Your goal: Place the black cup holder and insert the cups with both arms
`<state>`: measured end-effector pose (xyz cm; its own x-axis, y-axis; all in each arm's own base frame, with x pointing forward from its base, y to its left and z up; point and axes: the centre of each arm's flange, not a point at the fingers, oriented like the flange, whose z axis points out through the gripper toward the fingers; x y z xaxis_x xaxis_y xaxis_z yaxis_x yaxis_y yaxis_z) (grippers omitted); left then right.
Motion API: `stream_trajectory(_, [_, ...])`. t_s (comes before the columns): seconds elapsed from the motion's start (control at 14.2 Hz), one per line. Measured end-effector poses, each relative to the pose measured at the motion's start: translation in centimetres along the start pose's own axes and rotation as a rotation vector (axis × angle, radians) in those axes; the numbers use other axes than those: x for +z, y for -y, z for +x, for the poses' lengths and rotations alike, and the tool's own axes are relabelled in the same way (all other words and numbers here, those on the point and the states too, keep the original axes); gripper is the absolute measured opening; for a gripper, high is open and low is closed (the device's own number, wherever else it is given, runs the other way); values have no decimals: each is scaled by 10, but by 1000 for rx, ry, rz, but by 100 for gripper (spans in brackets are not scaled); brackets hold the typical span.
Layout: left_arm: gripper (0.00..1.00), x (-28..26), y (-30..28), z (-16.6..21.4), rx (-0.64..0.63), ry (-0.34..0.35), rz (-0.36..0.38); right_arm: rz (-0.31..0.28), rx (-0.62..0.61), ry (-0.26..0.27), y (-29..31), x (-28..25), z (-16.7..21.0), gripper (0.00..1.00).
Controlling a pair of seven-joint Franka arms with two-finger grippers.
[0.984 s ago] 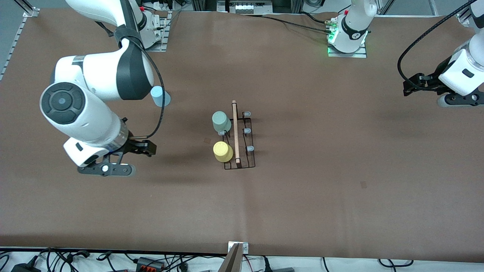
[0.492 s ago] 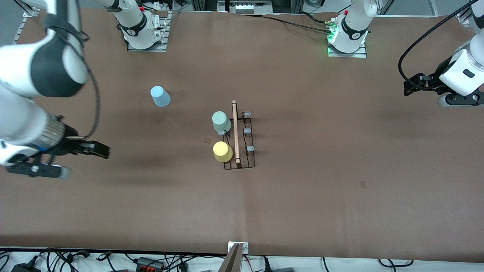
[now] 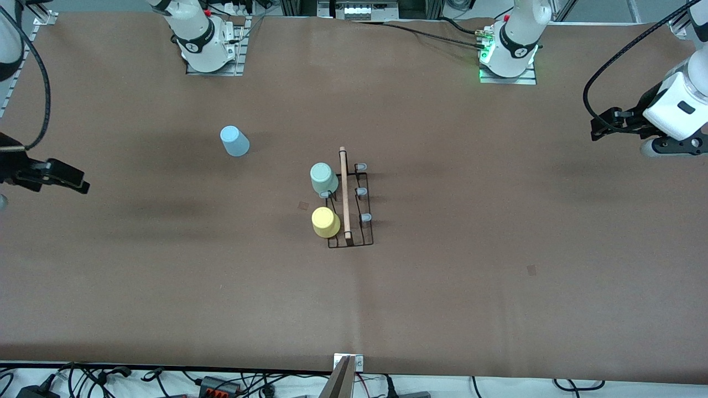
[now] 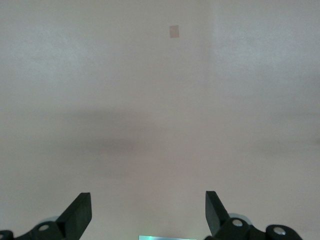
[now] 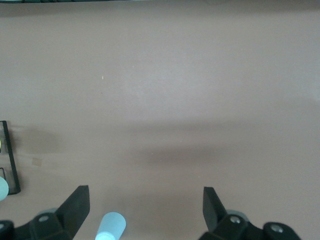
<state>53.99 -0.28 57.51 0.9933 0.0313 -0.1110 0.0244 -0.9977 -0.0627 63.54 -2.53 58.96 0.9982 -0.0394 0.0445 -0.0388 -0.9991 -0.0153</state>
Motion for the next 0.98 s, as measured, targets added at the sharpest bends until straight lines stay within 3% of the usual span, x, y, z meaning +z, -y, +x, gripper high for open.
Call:
stream_trajectory(0.28, [100,0,0,0,0,0,0,-17,28,56,-16,-3,-13,100])
stream_trajectory(0.63, [100,0,0,0,0,1,0,-16,31,38,-18,6,-29,100])
stream_trajectory(0.98, [100,0,0,0,0,1,0,-4,31,42,-19,20,-76,100])
